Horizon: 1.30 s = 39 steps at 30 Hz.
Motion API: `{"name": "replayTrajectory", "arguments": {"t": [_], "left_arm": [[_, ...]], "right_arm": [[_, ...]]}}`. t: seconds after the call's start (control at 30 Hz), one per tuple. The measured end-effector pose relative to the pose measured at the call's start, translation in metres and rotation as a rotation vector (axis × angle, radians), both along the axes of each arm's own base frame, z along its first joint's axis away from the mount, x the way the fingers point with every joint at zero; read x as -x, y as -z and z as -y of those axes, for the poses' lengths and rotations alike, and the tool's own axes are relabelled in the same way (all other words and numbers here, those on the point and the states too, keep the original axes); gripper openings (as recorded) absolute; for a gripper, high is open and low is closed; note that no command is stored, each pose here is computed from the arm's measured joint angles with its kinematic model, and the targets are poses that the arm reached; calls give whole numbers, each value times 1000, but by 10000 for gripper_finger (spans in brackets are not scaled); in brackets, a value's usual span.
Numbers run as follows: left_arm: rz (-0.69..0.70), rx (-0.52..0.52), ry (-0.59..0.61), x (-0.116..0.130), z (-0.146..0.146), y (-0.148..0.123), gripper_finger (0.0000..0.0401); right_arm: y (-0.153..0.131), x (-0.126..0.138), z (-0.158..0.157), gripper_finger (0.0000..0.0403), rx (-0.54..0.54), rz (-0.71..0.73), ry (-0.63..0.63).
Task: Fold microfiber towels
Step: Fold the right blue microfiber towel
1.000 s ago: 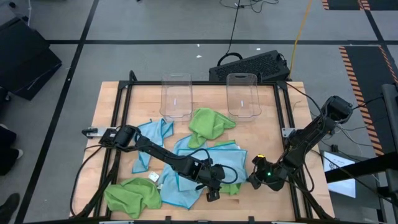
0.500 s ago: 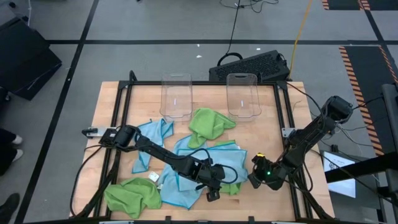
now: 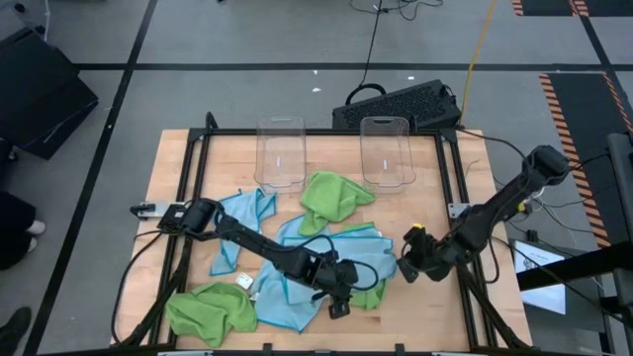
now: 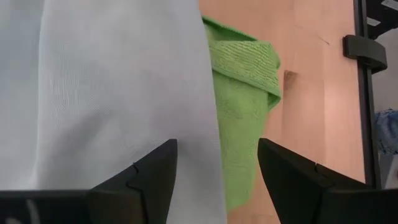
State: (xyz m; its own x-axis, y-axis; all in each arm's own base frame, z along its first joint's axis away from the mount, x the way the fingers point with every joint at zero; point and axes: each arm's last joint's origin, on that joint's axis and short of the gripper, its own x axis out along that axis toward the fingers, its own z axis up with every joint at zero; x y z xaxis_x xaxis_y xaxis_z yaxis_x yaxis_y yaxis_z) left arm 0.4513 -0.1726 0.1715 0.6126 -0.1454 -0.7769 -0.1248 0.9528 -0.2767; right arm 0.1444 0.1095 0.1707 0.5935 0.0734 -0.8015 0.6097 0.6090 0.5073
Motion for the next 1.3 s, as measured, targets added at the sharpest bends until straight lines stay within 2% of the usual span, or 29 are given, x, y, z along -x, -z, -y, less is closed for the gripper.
{"name": "replayTrajectory", "arguments": {"t": [0.3,0.43,0.57,0.73,0.9,1.07,1.3], "left_arm": [[0,0,-8,-1,-4,0,225],[-1,0,-9,-1,-4,0,225],[-8,-4,-9,-1,-5,1,225],[-31,-11,-11,1,-5,2,225],[-44,-11,-11,3,-3,3,225],[-49,-15,3,5,3,3,225],[-50,-26,16,6,3,3,225]], "right_arm": [[-15,-7,18,0,52,72,-165],[-14,-8,21,4,64,59,-162],[-8,-6,22,42,38,-3,-96],[-4,-4,15,126,-60,-66,-61],[-5,-2,1,189,-163,-66,-116],[-7,1,-12,200,-174,-12,-154],[11,-2,-18,197,-132,-67,-7]]}}
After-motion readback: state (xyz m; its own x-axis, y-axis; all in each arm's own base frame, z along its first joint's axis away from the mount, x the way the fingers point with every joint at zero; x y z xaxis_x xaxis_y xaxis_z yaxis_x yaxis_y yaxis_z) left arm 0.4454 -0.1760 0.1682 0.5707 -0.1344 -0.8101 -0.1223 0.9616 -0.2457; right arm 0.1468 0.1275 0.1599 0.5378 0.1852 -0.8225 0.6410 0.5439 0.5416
